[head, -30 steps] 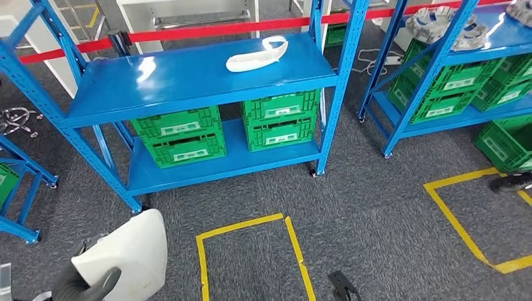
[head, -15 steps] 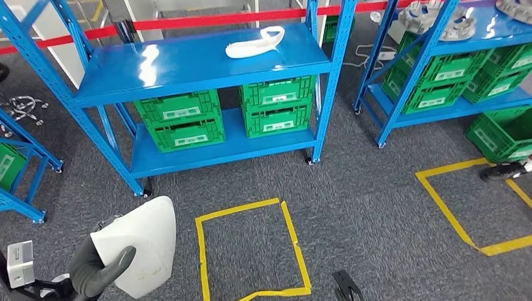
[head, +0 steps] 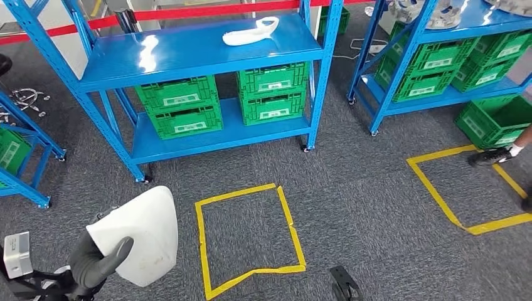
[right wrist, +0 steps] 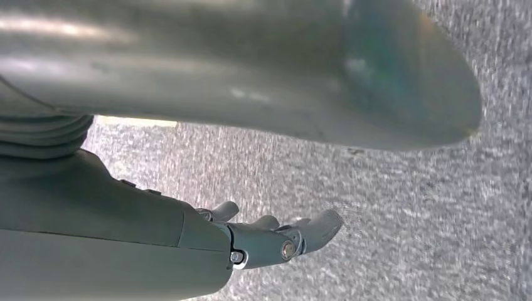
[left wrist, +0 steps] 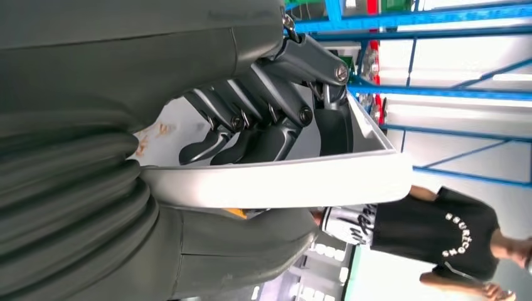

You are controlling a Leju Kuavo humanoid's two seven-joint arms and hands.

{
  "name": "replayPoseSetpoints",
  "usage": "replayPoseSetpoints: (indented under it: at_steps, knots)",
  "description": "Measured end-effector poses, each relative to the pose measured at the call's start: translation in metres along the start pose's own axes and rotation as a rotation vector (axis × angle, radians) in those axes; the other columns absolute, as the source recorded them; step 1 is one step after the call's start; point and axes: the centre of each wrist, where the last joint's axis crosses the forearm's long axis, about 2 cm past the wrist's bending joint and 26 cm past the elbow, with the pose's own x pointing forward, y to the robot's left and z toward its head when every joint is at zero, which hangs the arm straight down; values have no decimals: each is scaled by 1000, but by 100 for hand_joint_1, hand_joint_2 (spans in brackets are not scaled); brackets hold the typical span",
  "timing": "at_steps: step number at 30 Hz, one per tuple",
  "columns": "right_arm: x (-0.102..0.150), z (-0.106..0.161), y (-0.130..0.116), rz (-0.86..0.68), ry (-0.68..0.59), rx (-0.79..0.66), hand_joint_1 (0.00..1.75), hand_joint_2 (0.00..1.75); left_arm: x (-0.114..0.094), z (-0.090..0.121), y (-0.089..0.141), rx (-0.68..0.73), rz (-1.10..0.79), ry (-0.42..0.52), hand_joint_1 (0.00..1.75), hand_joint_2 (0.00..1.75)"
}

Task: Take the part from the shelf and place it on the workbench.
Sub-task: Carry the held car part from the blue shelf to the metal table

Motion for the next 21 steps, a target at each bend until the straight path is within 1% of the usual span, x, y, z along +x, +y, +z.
replayPoseSetpoints:
  at_steps: [4,10,15,21]
  knots:
    - [-1,0,-2,1,0,8,0,0,-2,-4,1,5,10,-21,175,175]
    - [-7,1,-6,-1,5,7,0,0,-4,-3,2,18,22,-30,175,175]
    - [-10,2,-8,-9,5,2,0,0,-4,-6,3,15,16,-24,175,175]
    - [-11,2,-8,-23,7,1,0,0,-5,-6,4,23,9,-22,175,175]
